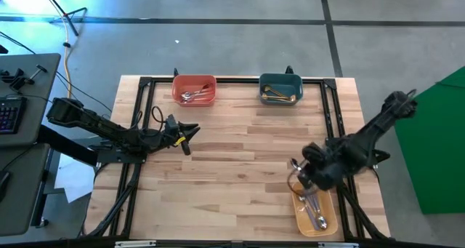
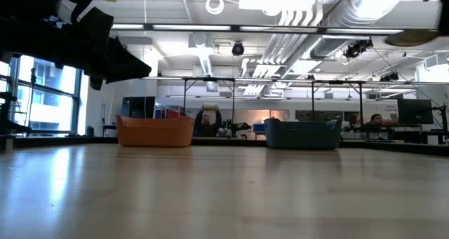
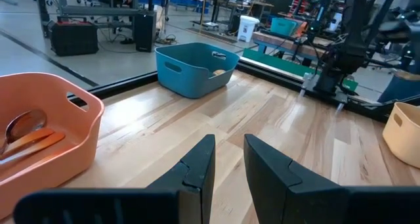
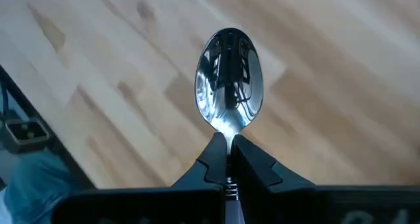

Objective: Sort silverware by color (type)
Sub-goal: Put the violet spoon into the yellow bin

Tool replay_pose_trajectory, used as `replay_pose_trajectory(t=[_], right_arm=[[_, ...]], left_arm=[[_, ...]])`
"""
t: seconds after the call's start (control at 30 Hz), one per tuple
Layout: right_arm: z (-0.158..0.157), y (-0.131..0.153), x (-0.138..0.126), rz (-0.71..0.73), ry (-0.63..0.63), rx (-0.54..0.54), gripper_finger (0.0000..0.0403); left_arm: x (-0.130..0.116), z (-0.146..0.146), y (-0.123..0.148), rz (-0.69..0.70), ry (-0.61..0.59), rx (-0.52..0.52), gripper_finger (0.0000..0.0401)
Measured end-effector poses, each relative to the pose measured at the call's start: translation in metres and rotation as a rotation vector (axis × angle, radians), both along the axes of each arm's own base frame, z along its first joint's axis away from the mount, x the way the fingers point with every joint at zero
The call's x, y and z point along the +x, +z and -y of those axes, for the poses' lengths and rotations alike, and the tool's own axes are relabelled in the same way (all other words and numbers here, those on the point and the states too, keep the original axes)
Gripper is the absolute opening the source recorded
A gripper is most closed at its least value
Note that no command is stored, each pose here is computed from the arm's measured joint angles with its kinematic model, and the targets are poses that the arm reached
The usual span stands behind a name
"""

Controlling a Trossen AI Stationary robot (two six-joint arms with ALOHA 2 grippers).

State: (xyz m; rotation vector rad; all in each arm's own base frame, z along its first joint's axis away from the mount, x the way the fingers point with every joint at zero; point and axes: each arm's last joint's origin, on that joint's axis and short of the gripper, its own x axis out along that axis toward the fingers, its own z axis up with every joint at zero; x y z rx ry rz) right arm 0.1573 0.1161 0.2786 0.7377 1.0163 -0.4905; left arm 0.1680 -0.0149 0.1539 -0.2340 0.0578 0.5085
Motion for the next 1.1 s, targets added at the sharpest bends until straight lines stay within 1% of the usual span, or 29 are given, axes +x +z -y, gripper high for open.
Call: replay_pose_trajectory(t=[0.13,0.23,0.33,0.5,0.6,0.73,0.93,1.1], right_arm=[[-0.024,-0.007,-0.013,-0.043,-0.037,0.059,0.0005],[-0.041,-0.016,-0.020,-0.112,-0.061,0.101,0.0005],[-0.056,-0.027,-0.025,-0.182,-0.092,0.116,0.0005],[-0.073,-0.045,-0.028,-0.251,-0.138,0.084,0.0005],[-0.082,-0.054,-0.027,-0.279,-0.150,0.085,0.0005],[-0.090,-0.063,-0.023,-0.286,-0.151,0.089,0.0005],[-0.096,-0.083,-0.012,-0.323,-0.166,0.030,0.0005],[-0.098,-0.095,-0.003,-0.347,-0.135,0.006,0.0005]], left_arm=[[0.000,0.000,0.000,0.000,0.000,-0.001,0.0070],[0.000,0.000,0.000,0.002,0.001,-0.004,0.0070],[0.000,0.000,0.000,0.002,0.001,-0.005,0.0070],[0.000,0.000,0.000,0.003,0.001,-0.006,0.0070],[0.000,0.000,0.000,0.004,0.000,-0.007,0.0070],[0.000,0.000,0.000,0.004,0.001,-0.007,0.0070],[0.000,0.000,0.000,0.003,0.001,-0.007,0.0070],[0.000,0.000,0.000,0.003,0.000,-0.007,0.0070]])
